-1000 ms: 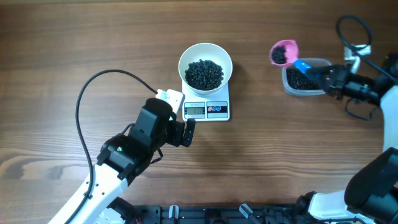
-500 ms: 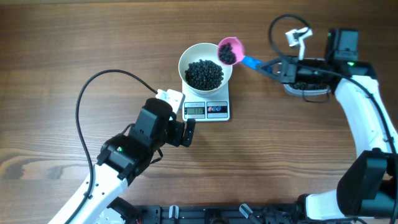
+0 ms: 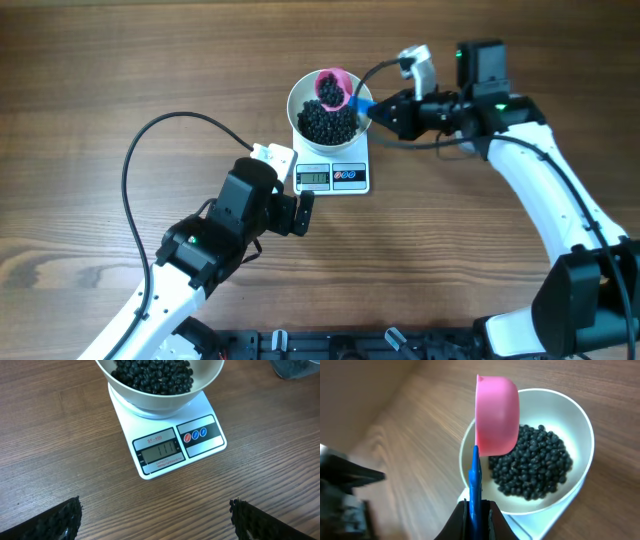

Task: Scoop item into bowl and weigh 150g on scale
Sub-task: 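Tilt the scoop over the bowl with the right gripper to pour beans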

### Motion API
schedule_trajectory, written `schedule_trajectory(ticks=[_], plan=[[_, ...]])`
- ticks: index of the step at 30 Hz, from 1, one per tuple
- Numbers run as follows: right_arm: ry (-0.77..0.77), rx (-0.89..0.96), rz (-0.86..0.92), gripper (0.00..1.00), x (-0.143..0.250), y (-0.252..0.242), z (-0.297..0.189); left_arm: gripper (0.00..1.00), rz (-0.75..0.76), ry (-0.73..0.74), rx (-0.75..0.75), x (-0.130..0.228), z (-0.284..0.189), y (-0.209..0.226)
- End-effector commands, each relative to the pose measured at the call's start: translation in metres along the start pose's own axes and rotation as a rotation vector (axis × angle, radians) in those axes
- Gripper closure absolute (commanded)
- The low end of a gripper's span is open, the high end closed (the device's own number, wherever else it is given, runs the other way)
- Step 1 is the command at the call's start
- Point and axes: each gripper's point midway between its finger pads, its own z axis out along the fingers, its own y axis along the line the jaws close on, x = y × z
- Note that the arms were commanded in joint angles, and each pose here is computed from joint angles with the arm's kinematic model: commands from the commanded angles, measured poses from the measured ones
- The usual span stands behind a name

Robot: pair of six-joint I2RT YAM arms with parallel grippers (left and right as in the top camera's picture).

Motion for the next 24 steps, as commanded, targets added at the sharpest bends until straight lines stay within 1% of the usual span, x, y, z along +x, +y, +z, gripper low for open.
schedule_trajectory(ticks=[1, 4, 10, 16, 24], plan=[[0.048, 0.145, -0.136, 0.96, 0.0062, -0.0157, 0.0132, 0.0, 0.016, 0.0, -0.017, 0.0003, 0.0007, 0.0038], [0.055, 0.194, -0.159, 0.96, 0.0055, -0.0185, 0.0168, 0.0, 0.016, 0.0, -0.017, 0.0003, 0.0007, 0.0038], [0.057, 0.2, -0.192, 0.96, 0.005, -0.0189, 0.0172, 0.0, 0.016, 0.0, -0.017, 0.0003, 0.0007, 0.0038], [0.07, 0.193, -0.31, 0.96, 0.0052, -0.0166, 0.0188, 0.0, 0.016, 0.0, -0.017, 0.0003, 0.0007, 0.0038], [0.069, 0.192, -0.316, 0.96, 0.0049, -0.0164, 0.0188, 0.0, 0.016, 0.0, -0.017, 0.0003, 0.0007, 0.0038]])
